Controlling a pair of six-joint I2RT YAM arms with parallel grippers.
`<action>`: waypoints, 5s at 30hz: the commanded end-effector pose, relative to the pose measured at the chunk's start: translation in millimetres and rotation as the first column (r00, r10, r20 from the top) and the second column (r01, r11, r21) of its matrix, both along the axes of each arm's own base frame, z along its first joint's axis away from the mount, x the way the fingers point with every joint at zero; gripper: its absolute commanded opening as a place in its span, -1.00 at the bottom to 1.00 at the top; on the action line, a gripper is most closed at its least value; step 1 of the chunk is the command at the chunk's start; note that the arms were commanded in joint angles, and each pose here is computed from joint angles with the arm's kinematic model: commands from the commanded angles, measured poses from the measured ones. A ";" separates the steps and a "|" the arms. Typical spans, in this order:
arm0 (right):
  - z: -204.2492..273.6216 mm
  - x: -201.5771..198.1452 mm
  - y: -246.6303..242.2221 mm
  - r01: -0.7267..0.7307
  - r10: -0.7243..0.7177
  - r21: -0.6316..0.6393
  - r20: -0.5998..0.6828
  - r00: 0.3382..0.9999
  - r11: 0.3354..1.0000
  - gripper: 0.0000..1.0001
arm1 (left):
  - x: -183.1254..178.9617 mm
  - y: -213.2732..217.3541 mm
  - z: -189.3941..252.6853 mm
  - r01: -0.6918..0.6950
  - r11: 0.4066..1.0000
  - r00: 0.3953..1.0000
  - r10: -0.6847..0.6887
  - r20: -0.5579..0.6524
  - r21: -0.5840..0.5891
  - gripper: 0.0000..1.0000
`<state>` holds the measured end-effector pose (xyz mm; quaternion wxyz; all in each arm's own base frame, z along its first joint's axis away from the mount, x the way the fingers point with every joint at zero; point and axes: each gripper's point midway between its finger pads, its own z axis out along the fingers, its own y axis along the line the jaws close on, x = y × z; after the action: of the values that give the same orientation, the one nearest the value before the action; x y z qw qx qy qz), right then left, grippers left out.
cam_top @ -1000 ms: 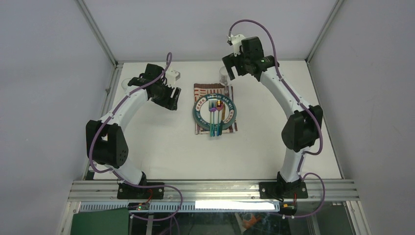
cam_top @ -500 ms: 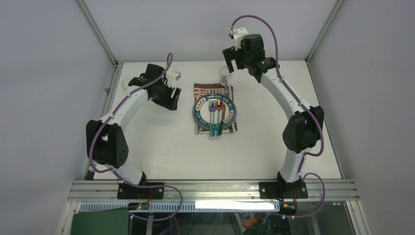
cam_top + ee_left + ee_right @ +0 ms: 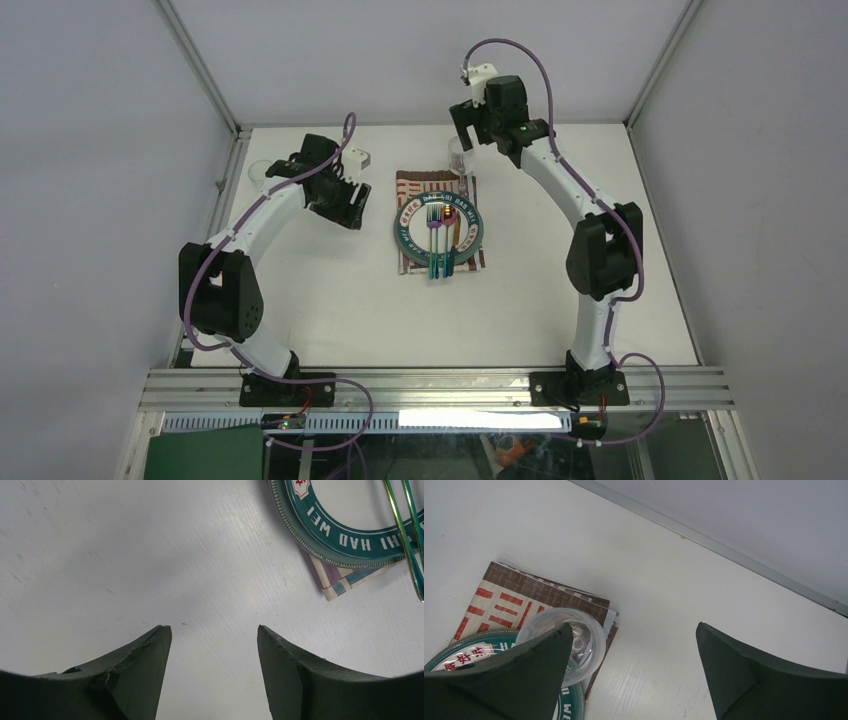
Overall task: Set the dinner table for one person
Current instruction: Pick up the cup with the napkin, then place the cup at the center of the board.
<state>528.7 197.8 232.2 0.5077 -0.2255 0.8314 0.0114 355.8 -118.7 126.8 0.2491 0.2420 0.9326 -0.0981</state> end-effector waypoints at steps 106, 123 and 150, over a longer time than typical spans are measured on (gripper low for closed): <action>18.0 -137.9 -308.5 0.583 -0.587 -0.067 -0.113 0.802 0.809 -1.00 | -3.0 -41.2 -38.4 0.138 0.990 0.990 -0.138 -0.037 -0.009 0.12; 6.8 -98.6 -370.0 0.659 -0.662 -0.061 -0.103 0.743 0.750 -1.00 | -6.8 -36.7 -41.0 0.133 0.991 0.991 -0.132 -0.038 0.011 0.12; -29.6 -38.6 -420.7 0.707 -0.712 -0.083 -0.099 0.695 0.702 -1.00 | -6.9 -29.0 -62.4 0.115 0.992 0.991 -0.110 -0.080 0.058 0.11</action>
<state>471.6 -211.6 187.0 0.3834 0.0971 0.9010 -0.1783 338.5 -144.0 60.2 0.1799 0.2892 0.9349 -0.0994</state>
